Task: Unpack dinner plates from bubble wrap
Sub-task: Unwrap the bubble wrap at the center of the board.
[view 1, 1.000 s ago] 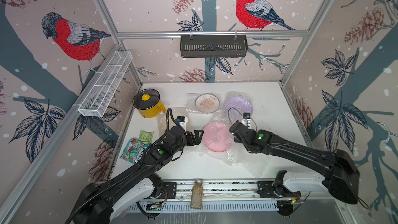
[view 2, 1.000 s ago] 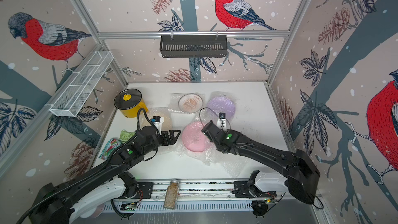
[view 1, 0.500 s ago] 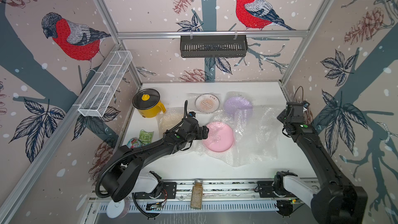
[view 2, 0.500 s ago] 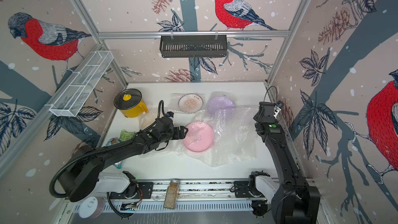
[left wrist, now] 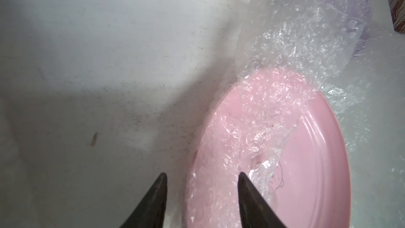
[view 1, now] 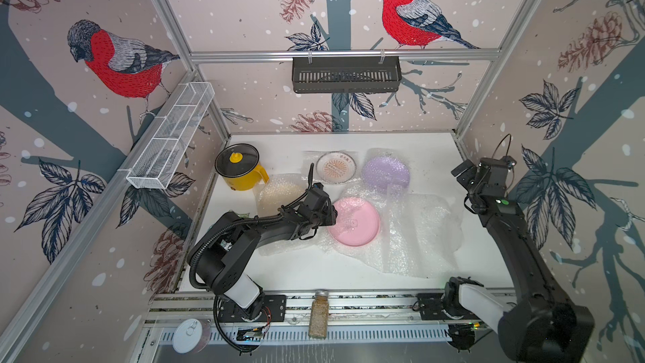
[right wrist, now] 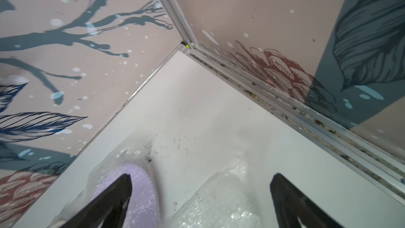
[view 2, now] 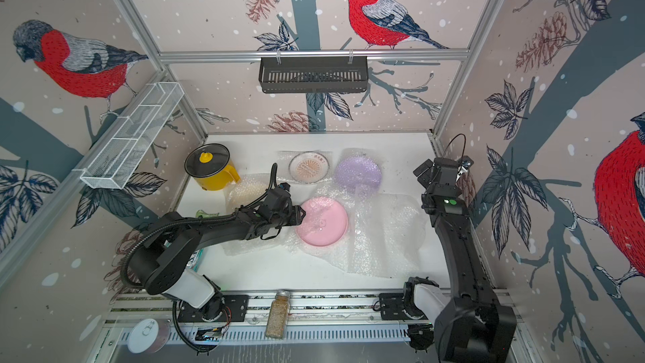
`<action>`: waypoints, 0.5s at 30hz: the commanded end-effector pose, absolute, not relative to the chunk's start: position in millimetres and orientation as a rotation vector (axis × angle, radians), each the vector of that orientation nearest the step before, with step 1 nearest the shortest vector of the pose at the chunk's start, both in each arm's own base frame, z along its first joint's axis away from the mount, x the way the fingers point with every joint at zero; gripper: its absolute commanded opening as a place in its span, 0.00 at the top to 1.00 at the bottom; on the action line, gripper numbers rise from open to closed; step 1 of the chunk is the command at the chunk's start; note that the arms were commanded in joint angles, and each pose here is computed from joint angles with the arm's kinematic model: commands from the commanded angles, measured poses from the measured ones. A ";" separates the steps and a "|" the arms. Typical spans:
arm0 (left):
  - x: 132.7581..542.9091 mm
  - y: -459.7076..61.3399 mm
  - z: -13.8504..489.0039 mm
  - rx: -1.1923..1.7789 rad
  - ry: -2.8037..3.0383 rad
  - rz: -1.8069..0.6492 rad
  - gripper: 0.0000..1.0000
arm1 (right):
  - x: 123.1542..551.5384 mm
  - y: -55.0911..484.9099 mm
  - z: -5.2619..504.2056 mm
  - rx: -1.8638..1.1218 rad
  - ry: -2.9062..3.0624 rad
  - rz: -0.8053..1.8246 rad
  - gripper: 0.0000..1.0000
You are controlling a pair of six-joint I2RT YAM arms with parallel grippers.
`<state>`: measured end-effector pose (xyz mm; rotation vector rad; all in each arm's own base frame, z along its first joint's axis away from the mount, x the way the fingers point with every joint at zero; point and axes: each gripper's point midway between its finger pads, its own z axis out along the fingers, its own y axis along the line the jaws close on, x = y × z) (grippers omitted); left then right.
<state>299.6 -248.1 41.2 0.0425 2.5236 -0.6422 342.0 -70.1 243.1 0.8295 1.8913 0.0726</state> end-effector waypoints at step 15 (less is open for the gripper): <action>288.0 -231.0 48.3 -0.184 2.510 -0.705 1.00 | 263.3 178.8 168.0 -0.025 2.312 0.594 0.01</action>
